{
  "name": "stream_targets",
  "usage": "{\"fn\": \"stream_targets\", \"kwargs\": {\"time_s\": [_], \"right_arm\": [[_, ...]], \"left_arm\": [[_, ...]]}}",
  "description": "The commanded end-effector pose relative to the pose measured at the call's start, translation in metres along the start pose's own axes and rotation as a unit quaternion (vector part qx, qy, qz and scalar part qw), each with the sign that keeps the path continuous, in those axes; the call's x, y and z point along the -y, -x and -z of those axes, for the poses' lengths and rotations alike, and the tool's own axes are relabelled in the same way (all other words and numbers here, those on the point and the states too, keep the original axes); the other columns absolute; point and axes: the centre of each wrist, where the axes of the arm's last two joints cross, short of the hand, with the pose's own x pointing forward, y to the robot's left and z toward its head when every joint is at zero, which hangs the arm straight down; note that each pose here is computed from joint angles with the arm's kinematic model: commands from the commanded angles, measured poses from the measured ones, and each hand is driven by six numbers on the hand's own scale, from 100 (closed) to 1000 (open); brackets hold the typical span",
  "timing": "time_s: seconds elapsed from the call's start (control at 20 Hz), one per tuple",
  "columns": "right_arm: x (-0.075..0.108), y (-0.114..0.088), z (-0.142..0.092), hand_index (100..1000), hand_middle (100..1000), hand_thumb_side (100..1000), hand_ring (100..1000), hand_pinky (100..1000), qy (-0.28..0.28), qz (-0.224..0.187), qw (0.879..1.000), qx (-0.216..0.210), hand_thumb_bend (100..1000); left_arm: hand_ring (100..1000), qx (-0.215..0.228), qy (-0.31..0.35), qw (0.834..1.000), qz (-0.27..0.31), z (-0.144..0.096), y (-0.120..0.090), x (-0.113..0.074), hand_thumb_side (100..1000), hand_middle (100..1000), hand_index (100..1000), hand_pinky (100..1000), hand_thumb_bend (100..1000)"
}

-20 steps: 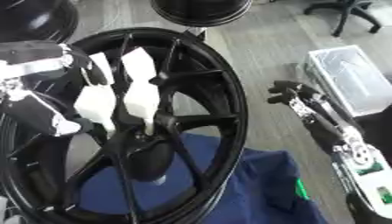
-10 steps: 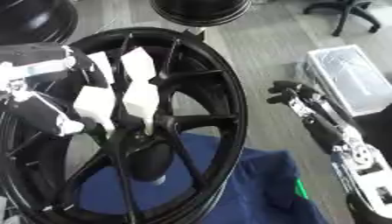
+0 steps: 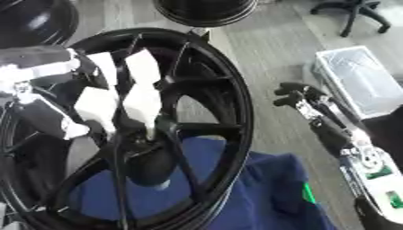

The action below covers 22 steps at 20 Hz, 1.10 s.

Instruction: Pull the pin out of the wheel hub.

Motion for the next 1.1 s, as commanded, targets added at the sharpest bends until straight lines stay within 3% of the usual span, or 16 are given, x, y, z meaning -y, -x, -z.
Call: {"fn": "stream_targets", "kwargs": {"time_s": [0.05, 0.6, 1.1], "right_arm": [[0.006, -0.006, 0.002, 840, 768, 650, 771, 980, -0.005, -0.015, 1.0, 0.004, 100], [0.006, -0.006, 0.002, 840, 769, 651, 772, 980, -0.003, -0.018, 1.0, 0.001, 100], [0.007, -0.006, 0.0, 841, 770, 649, 773, 981, 0.002, -0.02, 1.0, -0.001, 100]], "left_arm": [[518, -0.025, 0.023, 0.999, -0.019, -0.003, 0.001, -0.005, 100, 562, 647, 425, 281], [374, -0.011, -0.011, 0.999, -0.036, -0.019, -0.002, -0.014, 100, 401, 404, 290, 161], [297, 0.005, -0.107, 0.993, -0.053, -0.082, 0.004, -0.037, 100, 329, 332, 212, 169]]}}
